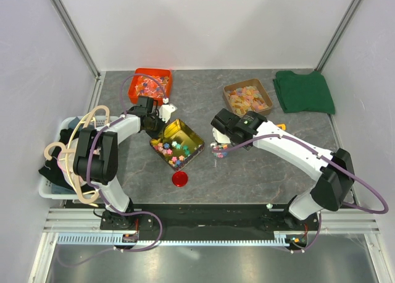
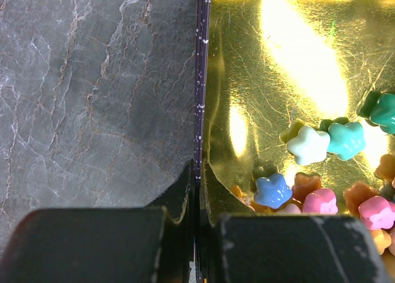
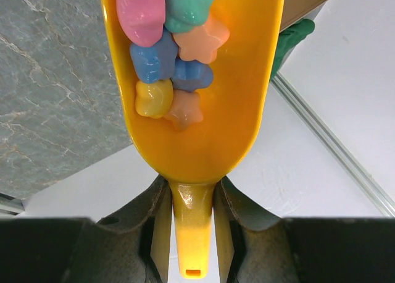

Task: Pack the candies
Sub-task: Place the fake candies in the packing bottle.

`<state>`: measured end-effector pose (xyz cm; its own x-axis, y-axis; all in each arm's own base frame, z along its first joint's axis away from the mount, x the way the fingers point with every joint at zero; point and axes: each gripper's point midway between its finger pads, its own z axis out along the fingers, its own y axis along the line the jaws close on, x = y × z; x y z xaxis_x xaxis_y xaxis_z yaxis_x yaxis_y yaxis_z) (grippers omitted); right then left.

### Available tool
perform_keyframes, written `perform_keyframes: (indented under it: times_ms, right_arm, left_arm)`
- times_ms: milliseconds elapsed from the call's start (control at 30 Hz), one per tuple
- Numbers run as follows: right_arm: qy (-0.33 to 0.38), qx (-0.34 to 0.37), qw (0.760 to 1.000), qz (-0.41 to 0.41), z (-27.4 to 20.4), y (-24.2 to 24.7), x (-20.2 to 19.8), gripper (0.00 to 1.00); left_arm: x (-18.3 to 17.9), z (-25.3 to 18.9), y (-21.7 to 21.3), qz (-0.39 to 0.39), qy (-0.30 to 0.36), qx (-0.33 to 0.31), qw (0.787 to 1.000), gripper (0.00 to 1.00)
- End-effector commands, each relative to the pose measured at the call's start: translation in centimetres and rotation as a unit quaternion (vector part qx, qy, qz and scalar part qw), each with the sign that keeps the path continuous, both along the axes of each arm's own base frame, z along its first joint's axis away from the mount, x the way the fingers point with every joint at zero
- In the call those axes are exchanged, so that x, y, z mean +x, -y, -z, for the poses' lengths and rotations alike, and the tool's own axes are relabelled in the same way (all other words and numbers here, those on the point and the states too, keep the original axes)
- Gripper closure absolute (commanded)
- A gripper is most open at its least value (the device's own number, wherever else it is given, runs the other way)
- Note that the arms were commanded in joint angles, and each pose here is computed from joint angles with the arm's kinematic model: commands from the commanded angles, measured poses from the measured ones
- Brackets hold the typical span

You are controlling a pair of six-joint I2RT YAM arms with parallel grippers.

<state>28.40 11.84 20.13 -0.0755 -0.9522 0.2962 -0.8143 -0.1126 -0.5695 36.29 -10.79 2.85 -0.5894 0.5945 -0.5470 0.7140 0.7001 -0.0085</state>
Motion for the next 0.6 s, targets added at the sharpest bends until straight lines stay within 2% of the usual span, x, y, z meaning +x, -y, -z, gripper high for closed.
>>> perform_keyframes:
  times_ms: [0,567]
  right_arm:
    - [0.030,-0.032,0.999,-0.001,-1.5,0.5,0.6,1.00]
    - [0.054,-0.076,0.995,-0.023,-2.6,-0.6,0.8,1.00]
  left_arm:
    - [0.6,-1.2,1.4,0.014,0.016,-0.032,0.999,0.98]
    - [0.4,-0.9,1.5,0.013,0.017,-0.035,0.999,0.98]
